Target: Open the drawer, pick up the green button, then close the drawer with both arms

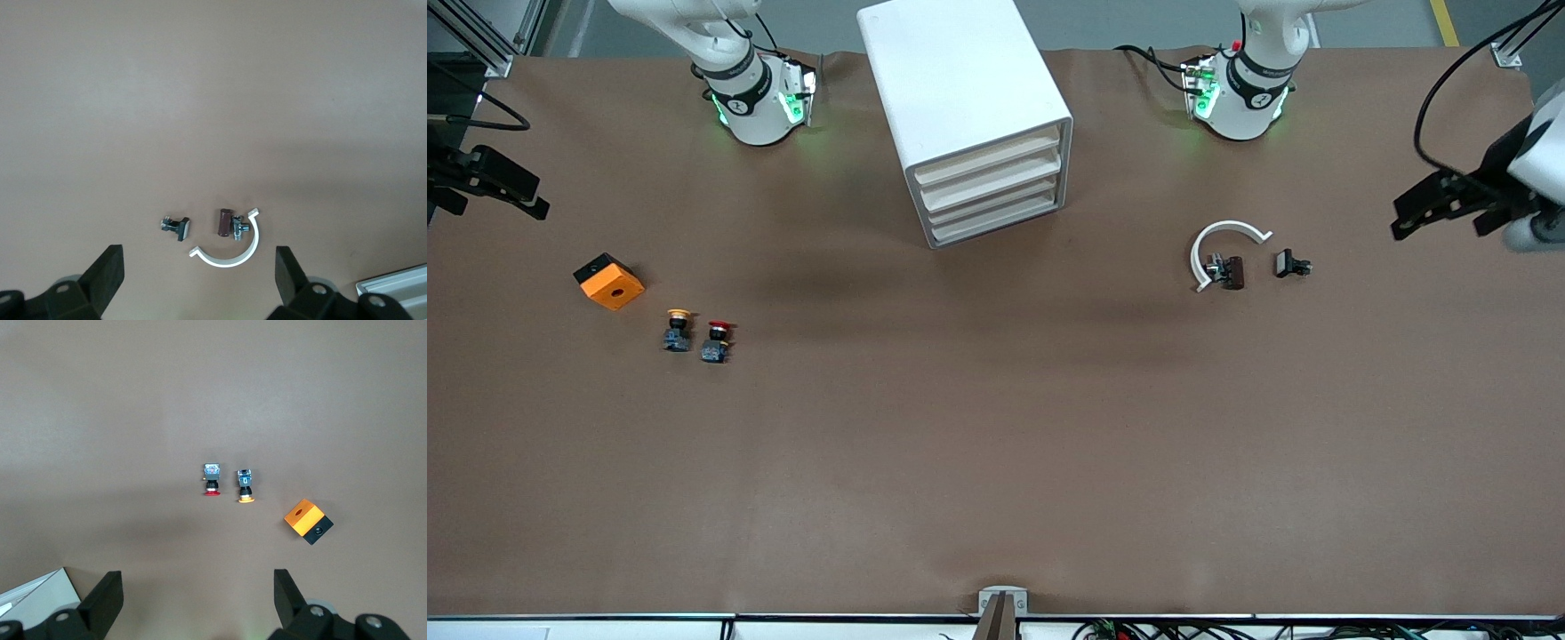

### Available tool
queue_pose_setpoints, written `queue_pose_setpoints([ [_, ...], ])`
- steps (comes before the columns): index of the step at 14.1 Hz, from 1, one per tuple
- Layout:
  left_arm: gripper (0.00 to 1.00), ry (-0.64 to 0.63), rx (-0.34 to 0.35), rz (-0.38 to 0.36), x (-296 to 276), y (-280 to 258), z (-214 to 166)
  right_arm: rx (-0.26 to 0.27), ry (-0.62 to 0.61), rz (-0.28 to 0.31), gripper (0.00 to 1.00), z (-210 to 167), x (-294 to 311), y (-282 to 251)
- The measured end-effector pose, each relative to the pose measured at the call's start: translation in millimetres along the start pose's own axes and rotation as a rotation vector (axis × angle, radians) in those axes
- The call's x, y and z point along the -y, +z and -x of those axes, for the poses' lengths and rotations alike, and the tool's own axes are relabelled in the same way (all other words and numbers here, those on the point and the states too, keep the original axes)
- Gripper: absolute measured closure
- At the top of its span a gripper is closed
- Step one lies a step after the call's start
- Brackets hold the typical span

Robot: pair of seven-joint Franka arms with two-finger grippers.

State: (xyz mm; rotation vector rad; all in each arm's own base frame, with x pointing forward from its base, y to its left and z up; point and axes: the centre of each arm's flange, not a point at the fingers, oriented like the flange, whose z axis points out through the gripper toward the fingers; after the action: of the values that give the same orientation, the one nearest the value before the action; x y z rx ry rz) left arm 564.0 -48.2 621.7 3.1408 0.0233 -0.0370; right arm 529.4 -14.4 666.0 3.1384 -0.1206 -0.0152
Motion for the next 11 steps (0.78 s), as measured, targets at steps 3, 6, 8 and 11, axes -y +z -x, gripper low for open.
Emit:
queue_pose_setpoints([
  [3, 0.00, 0.053, 0.072, -0.014, -26.1, 47.4, -29.6, 0.000, -0.005, -0.001, 0.00, -0.3, 2.9, 0.4],
  [6, 0.00, 0.068, 0.108, -0.019, -73.5, 90.9, -47.7, 0.017, -0.020, -0.002, 0.00, -5.6, 11.8, 9.6],
  [8, 0.00, 0.014, 0.136, -0.030, -130.0, 125.9, -48.8, 0.035, -0.041, 0.000, 0.00, -11.6, 23.5, 20.2],
  [11, 0.00, -0.125, 0.176, -0.025, -219.1, 186.0, -40.4, 0.039, -0.063, -0.001, 0.00, -19.0, 36.6, 30.5],
])
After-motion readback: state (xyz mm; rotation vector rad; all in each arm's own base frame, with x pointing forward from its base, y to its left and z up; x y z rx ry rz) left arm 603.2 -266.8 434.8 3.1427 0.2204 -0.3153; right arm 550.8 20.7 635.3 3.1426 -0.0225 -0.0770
